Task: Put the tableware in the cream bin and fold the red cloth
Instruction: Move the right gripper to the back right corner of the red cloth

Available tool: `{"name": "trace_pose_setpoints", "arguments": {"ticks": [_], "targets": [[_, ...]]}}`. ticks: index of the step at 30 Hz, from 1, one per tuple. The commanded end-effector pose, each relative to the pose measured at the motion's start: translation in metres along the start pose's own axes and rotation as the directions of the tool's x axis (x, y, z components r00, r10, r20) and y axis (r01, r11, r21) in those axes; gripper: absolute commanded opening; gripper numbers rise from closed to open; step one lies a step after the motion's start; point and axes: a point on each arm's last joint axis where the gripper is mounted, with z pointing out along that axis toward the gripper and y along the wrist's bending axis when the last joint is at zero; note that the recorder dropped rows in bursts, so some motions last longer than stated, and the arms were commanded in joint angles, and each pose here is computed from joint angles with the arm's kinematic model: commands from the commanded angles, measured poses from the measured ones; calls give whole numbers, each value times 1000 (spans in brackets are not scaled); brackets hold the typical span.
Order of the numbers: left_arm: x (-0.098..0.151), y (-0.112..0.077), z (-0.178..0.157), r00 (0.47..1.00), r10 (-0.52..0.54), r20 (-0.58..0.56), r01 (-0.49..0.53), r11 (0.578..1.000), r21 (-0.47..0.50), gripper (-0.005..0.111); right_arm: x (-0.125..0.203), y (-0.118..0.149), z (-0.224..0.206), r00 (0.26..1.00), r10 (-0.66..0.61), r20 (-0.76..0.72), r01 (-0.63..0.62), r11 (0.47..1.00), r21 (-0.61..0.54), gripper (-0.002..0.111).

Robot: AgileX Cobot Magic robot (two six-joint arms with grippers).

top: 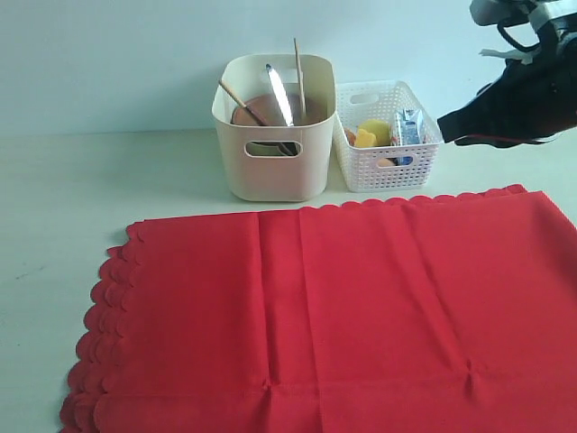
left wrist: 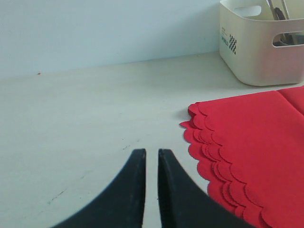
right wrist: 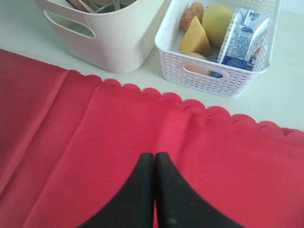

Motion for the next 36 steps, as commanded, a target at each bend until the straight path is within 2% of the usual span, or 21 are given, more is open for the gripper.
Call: {"name": "trace_pose_setpoints", "arguments": {"ticks": [1, 8, 10, 13, 19, 26, 36], "targets": [[-1, 0, 0, 1000, 10, 12, -10, 1000, 3, 12, 2, -1, 2, 1000, -8, -12, 8, 1000, 2, 0], [-1, 0, 0, 1000, 13, 10, -13, 1000, 2, 12, 2, 0, 3, 1000, -4, -20, 4, 1000, -2, 0], [-5, 1, -2, 999, 43, 17, -43, 999, -10, 12, 4, -1, 7, 999, -2, -32, 2, 1000, -4, 0], [-25, 5, -9, 992, 97, 78, -94, 995, -41, 12, 6, -2, 13, 999, 3, -49, -3, 1000, -6, 0], [-73, 9, -16, 988, 98, 120, -93, 994, -49, 12, 8, -3, 18, 998, 6, -67, -7, 1000, -10, 0], [-122, 13, 4, 994, 97, 52, -96, 995, -36, 12, 8, -3, 18, 997, 6, -72, -7, 1000, -13, 0], [-161, 15, 47, 994, 100, -51, -101, 995, -16, 12, 8, -3, 19, 997, 7, -74, -8, 1000, -12, 0]]}}
